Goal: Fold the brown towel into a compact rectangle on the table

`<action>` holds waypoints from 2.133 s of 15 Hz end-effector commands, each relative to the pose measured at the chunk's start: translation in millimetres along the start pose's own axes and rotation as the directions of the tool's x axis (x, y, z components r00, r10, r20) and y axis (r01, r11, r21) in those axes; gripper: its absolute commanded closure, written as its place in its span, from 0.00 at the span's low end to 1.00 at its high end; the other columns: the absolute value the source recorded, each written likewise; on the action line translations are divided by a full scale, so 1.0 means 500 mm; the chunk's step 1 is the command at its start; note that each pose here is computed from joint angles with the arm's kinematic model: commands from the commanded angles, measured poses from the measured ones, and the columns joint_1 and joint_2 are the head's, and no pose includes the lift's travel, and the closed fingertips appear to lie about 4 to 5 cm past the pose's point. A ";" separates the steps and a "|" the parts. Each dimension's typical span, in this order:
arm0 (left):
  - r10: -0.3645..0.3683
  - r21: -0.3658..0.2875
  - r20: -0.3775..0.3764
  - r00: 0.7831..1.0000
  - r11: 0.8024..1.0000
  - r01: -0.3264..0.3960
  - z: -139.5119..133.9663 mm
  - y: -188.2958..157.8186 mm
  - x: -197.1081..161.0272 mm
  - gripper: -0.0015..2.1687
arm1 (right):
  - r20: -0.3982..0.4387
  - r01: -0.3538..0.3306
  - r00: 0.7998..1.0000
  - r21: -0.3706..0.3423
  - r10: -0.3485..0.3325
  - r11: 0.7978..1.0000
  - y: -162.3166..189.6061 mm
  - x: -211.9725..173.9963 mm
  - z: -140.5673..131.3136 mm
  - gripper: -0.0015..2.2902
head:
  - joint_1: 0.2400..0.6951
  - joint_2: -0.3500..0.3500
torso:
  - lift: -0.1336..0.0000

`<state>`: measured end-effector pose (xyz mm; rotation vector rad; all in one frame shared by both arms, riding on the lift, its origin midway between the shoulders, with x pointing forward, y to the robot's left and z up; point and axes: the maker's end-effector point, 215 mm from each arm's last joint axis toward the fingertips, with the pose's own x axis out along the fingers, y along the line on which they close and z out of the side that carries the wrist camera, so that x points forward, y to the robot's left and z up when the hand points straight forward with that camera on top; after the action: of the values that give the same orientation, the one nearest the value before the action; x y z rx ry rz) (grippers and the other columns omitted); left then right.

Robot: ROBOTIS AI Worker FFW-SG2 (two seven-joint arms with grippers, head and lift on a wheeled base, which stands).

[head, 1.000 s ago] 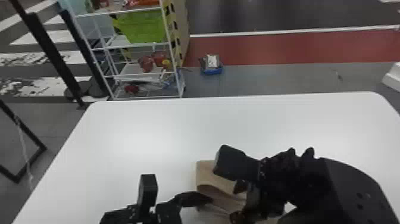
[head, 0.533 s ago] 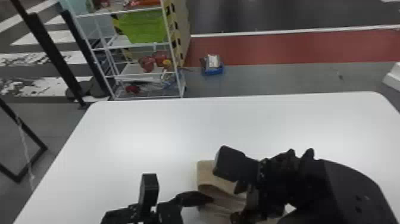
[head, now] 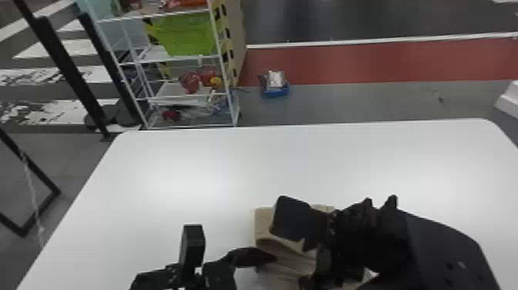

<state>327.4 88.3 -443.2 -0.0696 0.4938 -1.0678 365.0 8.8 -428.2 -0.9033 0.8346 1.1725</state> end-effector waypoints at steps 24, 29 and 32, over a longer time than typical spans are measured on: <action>-0.002 0.001 0.002 1.000 1.000 0.002 0.003 0.000 0.002 0.04 | -0.063 0.033 0.997 -0.067 -0.037 0.997 0.000 0.022 -0.014 0.36 | 1.00 0.73 | 0.08; -0.006 0.003 0.003 1.000 1.000 0.006 0.004 -0.001 0.004 0.04 | -0.049 0.034 0.998 -0.073 -0.038 0.997 -0.013 0.015 -0.009 0.53 | 1.00 0.73 | 0.08; -0.008 0.003 0.003 1.000 1.000 0.008 0.004 -0.002 0.002 0.04 | -0.029 0.034 0.999 -0.068 -0.036 0.997 -0.024 0.006 -0.002 0.53 | 1.00 0.72 | 0.08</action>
<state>327.7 87.1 -442.3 -0.0673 0.4919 -1.0767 375.4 6.7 -433.2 -0.9983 0.8102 1.1601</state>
